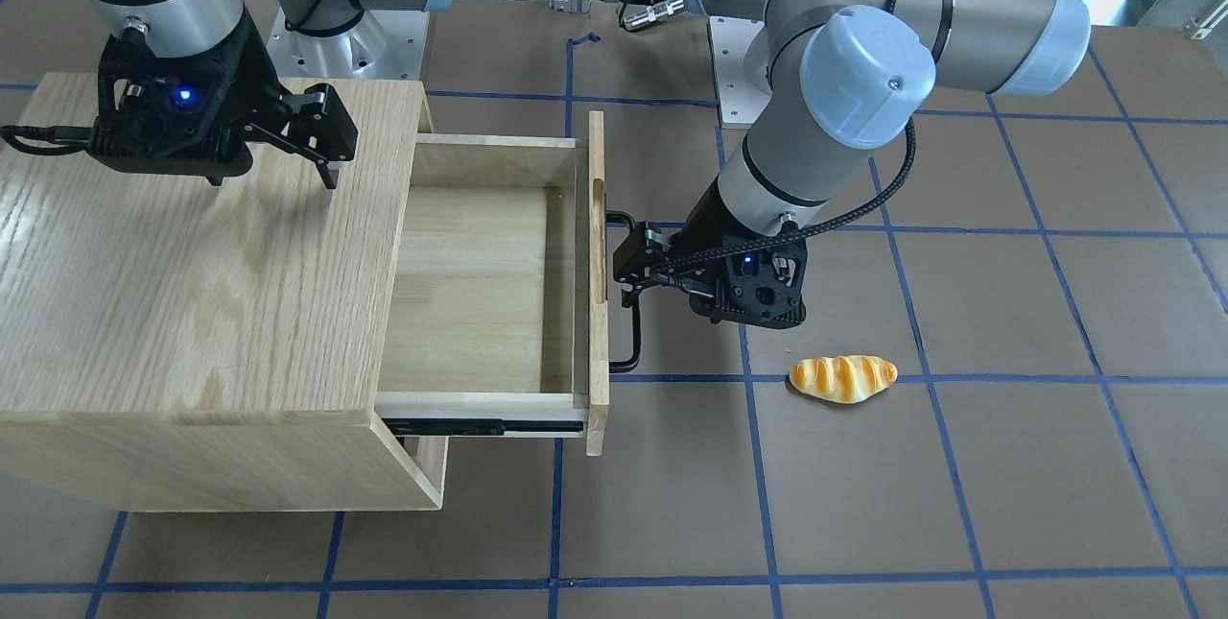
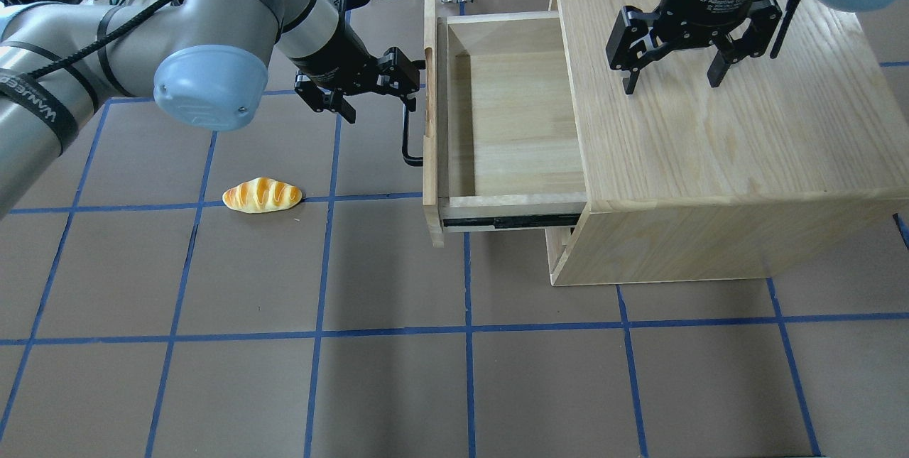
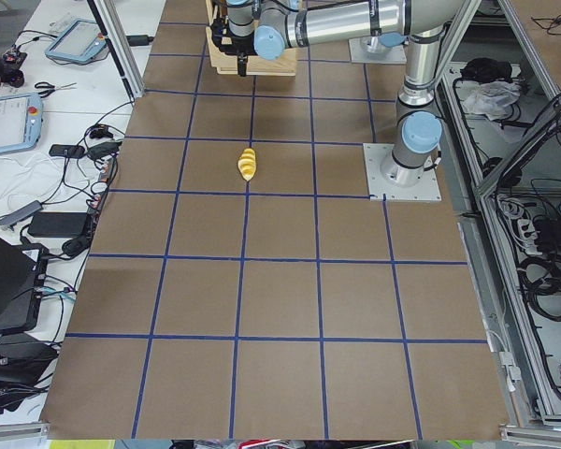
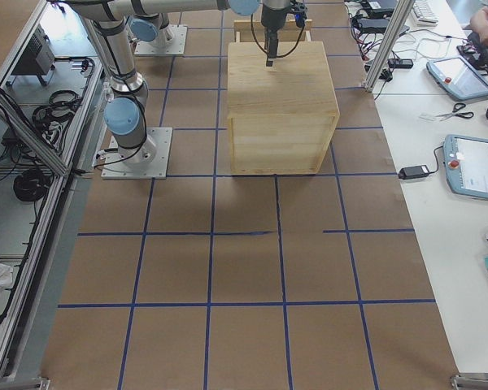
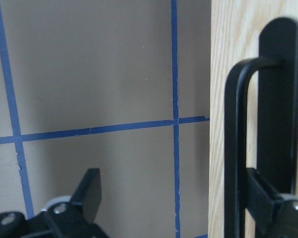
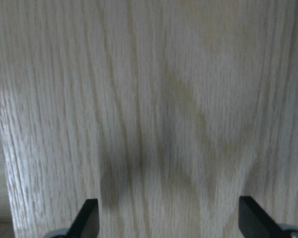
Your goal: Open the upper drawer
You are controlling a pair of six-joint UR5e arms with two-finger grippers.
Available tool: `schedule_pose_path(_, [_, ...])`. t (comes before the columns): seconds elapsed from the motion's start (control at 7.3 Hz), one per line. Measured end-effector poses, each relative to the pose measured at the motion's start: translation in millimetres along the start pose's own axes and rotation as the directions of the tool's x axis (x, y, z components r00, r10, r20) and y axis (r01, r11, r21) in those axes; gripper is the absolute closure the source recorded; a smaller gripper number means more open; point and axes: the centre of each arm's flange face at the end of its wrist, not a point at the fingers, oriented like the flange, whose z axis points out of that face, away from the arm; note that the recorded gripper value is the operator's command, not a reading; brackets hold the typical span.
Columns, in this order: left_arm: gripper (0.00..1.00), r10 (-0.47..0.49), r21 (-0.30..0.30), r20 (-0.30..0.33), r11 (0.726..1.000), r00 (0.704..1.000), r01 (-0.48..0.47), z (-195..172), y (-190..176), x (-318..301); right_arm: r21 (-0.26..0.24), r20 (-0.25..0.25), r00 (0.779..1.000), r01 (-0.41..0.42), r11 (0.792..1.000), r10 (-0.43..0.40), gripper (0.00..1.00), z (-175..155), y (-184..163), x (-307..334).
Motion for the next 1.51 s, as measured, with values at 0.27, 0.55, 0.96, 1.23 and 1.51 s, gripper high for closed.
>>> schedule_pose_path(0.27, [0.0,0.0,-0.02,0.005,1.0,1.0,0.001,-4.2,-2.6,-19.2,0.0,0.0,1.0,0.001,1.0,-0.001,0.0,0.0,0.0,-0.1])
schedule_pose_path(0.55, [0.0,-0.018,-0.03,0.006,0.999,1.0,0.018,-15.5,-3.1,-37.8,0.0,0.0,1.0,0.001,1.0,-0.001,0.0,0.0,0.1,-0.2])
schedule_pose_path(0.96, [0.0,-0.05,-0.033,0.007,0.998,0.999,0.051,-39.9,-0.8,-54.9,0.0,0.0,1.0,0.001,1.0,-0.001,0.0,0.0,0.1,-0.2])
schedule_pose_path(1.23, [0.0,-0.077,-0.044,0.048,0.996,0.996,0.079,-90.9,9.5,-66.2,0.0,0.0,1.0,0.001,1.0,-0.001,0.0,-0.1,0.1,-0.2])
schedule_pose_path(1.51, [0.0,-0.049,-0.049,0.183,0.997,0.982,0.059,-151.7,29.3,-74.1,0.0,0.0,1.0,0.0,1.0,0.0,0.0,0.2,0.1,0.0])
